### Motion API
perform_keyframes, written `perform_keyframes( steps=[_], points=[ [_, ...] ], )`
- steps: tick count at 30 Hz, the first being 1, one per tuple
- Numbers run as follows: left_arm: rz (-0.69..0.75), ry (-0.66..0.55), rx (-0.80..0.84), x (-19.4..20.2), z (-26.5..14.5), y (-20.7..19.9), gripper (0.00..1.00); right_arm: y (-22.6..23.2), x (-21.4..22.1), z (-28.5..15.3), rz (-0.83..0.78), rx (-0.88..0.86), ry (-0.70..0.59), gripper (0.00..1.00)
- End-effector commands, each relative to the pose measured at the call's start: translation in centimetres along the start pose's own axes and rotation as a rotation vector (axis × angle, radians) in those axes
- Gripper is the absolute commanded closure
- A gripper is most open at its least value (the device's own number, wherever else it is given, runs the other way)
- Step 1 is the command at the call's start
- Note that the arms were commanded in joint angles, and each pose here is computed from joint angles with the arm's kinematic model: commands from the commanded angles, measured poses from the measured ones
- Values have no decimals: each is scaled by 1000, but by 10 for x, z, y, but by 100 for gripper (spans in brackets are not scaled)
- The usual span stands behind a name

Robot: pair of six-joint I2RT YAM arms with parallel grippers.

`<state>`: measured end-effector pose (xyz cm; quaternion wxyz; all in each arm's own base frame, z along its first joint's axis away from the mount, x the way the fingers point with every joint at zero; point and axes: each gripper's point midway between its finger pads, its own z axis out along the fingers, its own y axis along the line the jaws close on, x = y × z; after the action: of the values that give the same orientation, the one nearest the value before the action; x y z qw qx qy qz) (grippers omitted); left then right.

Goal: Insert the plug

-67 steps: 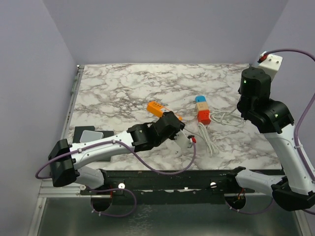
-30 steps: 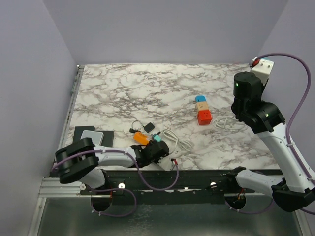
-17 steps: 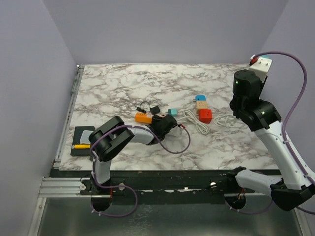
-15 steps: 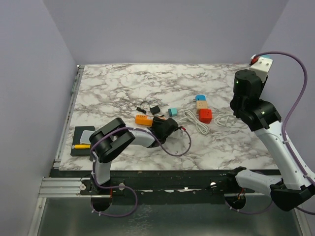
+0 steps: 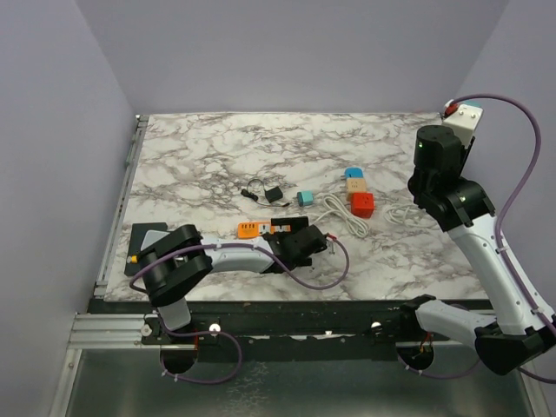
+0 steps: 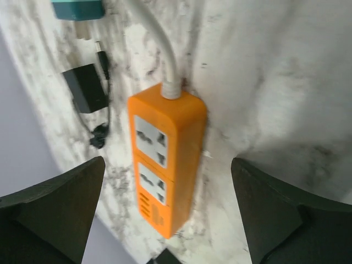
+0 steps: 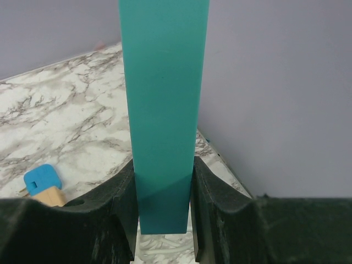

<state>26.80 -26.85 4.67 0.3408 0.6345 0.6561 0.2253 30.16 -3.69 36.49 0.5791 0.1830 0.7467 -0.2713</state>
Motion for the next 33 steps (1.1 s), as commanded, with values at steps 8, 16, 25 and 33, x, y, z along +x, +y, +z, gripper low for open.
perform_keyframes(
  steps=[8, 16, 25, 33],
  points=[
    [-199, -242, 534, -40, -81, -2, 1, 4, 1, -2, -22, -50, 39, 91],
    [-258, -146, 574, 6, -33, 19, 1, -25, 29, 9, -114, 83, 93, 91],
    [-264, -106, 664, 47, 6, 15, 1, -53, 33, 16, -458, 122, 31, 99],
    [-257, -76, 684, 78, 19, 7, 25, 74, 117, -51, -885, -459, 13, 98]
  ],
)
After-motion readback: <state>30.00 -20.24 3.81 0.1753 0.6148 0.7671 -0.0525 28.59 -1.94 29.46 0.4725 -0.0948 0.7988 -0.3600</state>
